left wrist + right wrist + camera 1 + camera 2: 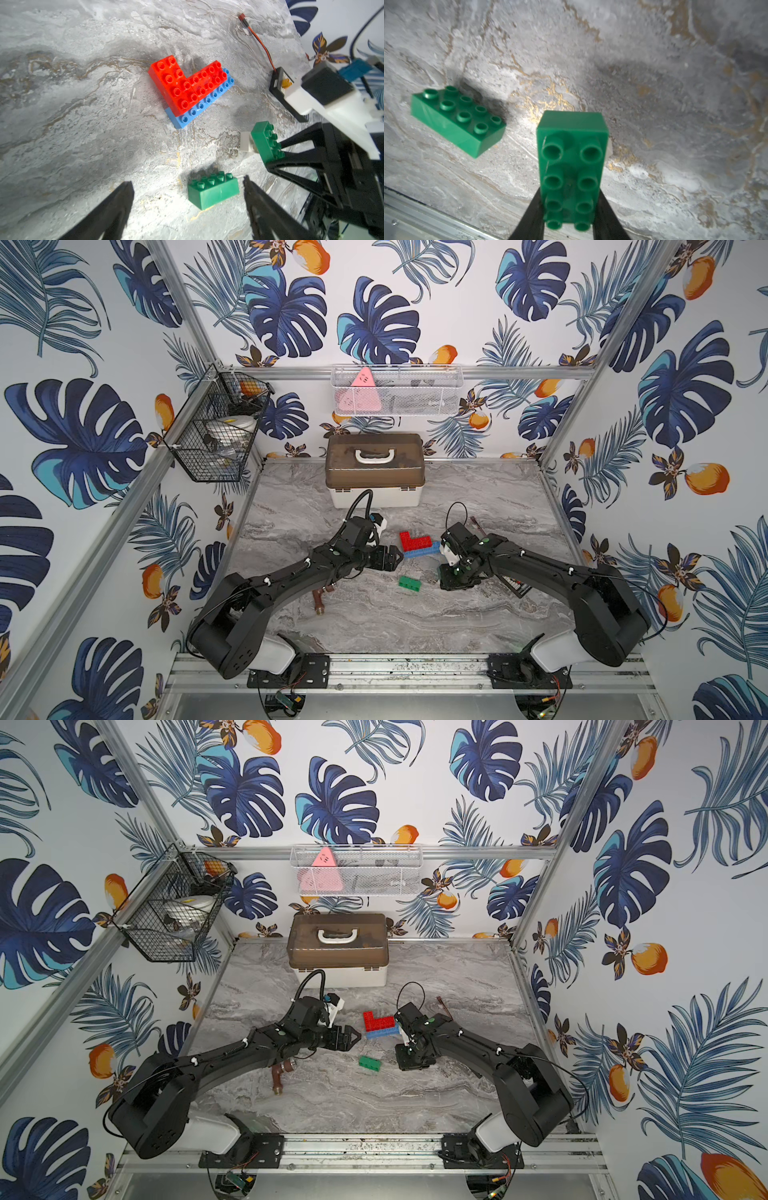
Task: Assemble a small pinwheel with lego
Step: Adjust the lego brick at the center of the board.
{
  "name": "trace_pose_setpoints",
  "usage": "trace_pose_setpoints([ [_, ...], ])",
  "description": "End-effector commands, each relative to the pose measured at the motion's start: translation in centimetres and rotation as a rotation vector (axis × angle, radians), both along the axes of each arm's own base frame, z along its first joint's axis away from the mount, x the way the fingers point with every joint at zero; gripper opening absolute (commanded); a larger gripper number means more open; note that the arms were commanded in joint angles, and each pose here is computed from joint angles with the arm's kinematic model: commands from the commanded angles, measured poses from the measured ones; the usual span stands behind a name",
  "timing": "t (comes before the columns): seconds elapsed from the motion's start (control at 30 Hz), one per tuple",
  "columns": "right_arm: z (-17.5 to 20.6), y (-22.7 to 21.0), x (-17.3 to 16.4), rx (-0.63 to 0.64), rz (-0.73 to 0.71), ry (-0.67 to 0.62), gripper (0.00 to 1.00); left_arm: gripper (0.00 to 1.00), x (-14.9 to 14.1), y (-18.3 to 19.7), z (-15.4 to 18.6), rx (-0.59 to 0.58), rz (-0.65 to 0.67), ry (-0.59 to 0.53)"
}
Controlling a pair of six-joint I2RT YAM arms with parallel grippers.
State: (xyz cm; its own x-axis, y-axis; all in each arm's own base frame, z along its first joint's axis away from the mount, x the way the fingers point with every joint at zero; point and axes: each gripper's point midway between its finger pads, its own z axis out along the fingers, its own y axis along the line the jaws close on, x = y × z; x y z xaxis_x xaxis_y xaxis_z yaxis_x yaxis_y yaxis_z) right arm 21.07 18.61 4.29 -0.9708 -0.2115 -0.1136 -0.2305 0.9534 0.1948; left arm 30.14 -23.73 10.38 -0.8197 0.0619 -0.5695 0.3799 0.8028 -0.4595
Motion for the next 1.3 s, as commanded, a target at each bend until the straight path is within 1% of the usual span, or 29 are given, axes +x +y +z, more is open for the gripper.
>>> trace_pose_setpoints([
  [0.0, -0.5, -0.5, -2.0, 0.001, -0.015, 0.058, 0.27, 0.87, -1.2, -1.2, 1.6, 0.073, -0.255, -0.122],
  [0.1, -1.4, -0.9, -3.7, -0.001, -0.007, 0.096, 0.28, 0.87, -2.6, -1.9, 2.1, 0.154, -0.515, -0.229],
  [0.13, -1.7, -1.1, -4.0, -0.010, -0.002, 0.101, 0.28, 0.87, -2.9, -2.1, 2.0, 0.187, -0.578, -0.265],
  [0.17, -2.0, -1.3, -4.4, -0.016, -0.001, 0.114, 0.29, 0.86, -3.1, -2.5, 2.1, 0.190, -0.619, -0.281],
  [0.2, -2.2, -1.5, -4.7, -0.022, 0.000, 0.124, 0.29, 0.87, -3.4, -2.9, 1.8, 0.180, -0.663, -0.279],
  [0.23, -2.4, -1.6, -5.1, -0.022, 0.000, 0.144, 0.29, 0.86, -3.9, -3.1, 1.3, 0.188, -0.736, -0.273],
  [0.27, -2.5, -1.6, -5.6, -0.020, -0.002, 0.168, 0.29, 0.86, -4.4, -3.1, 0.5, 0.231, -0.813, -0.264],
  [0.33, -2.6, -1.8, -6.7, -0.025, -0.022, 0.211, 0.30, 0.83, -5.1, -2.7, -1.2, 0.304, -0.922, -0.240],
  [0.4, -2.5, -2.0, -7.0, -0.042, -0.031, 0.208, 0.30, 0.82, -4.6, -2.8, -1.7, 0.325, -0.953, -0.267],
  [0.43, -2.5, -2.1, -6.9, -0.046, -0.034, 0.198, 0.30, 0.81, -4.6, -3.0, -1.9, 0.321, -0.983, -0.301],
  [0.5, -1.9, -2.5, -6.3, -0.059, -0.045, 0.159, 0.32, 0.81, -3.6, -3.4, -2.1, 0.345, -0.981, -0.380],
  [0.53, -1.2, -2.4, -5.9, -0.043, -0.049, 0.136, 0.32, 0.79, -3.4, -3.7, -2.1, 0.359, -0.996, -0.399],
  [0.6, 0.3, -1.8, -4.9, 0.005, -0.055, 0.082, 0.33, 0.76, -3.3, -4.2, -2.3, 0.394, -1.030, -0.400],
  [0.67, 1.7, -1.6, -4.0, 0.033, -0.067, 0.035, 0.36, 0.71, -4.2, -4.5, -3.1, 0.424, -1.097, -0.392],
  [0.73, 2.4, -1.8, -3.7, 0.037, -0.082, 0.041, 0.36, 0.68, -4.6, -4.3, -4.0, 0.466, -1.115, -0.389],
  [0.83, 1.5, -3.4, -3.2, 0.008, -0.153, 0.056, 0.37, 0.62, -5.1, -4.1, -5.1, 0.466, -1.134, -0.376],
  [0.93, 0.0, -6.1, -2.5, -0.015, -0.248, 0.123, 0.37, 0.59, -5.1, -3.6, -6.0, 0.501, -1.154, -0.354],
  [0.97, -0.1, -6.4, -2.0, -0.012, -0.267, 0.121, 0.37, 0.57, -5.2, -3.5, -6.3, 0.503, -1.161, -0.347],
  [1.03, -0.6, -6.6, -1.5, -0.016, -0.280, 0.130, 0.38, 0.53, -5.7, -3.8, -6.4, 0.503, -1.183, -0.336],
  [1.1, -1.4, -6.9, -1.4, -0.048, -0.266, 0.160, 0.41, 0.48, -6.2, -4.2, -6.6, 0.523, -1.184, -0.359],
  [1.17, -2.2, -6.9, -1.5, -0.058, -0.260, 0.190, 0.45, 0.48, -6.8, -4.5, -7.2, 0.556, -1.165, -0.404],
  [1.23, -2.6, -6.8, -1.4, -0.054, -0.263, 0.188, 0.48, 0.52, -6.7, -4.6, -8.1, 0.601, -1.131, -0.448],
  [1.27, -2.5, -6.9, -1.4, -0.054, -0.263, 0.183, 0.50, 0.53, -6.7, -4.4, -8.8, 0.626, -1.123, -0.451],
])
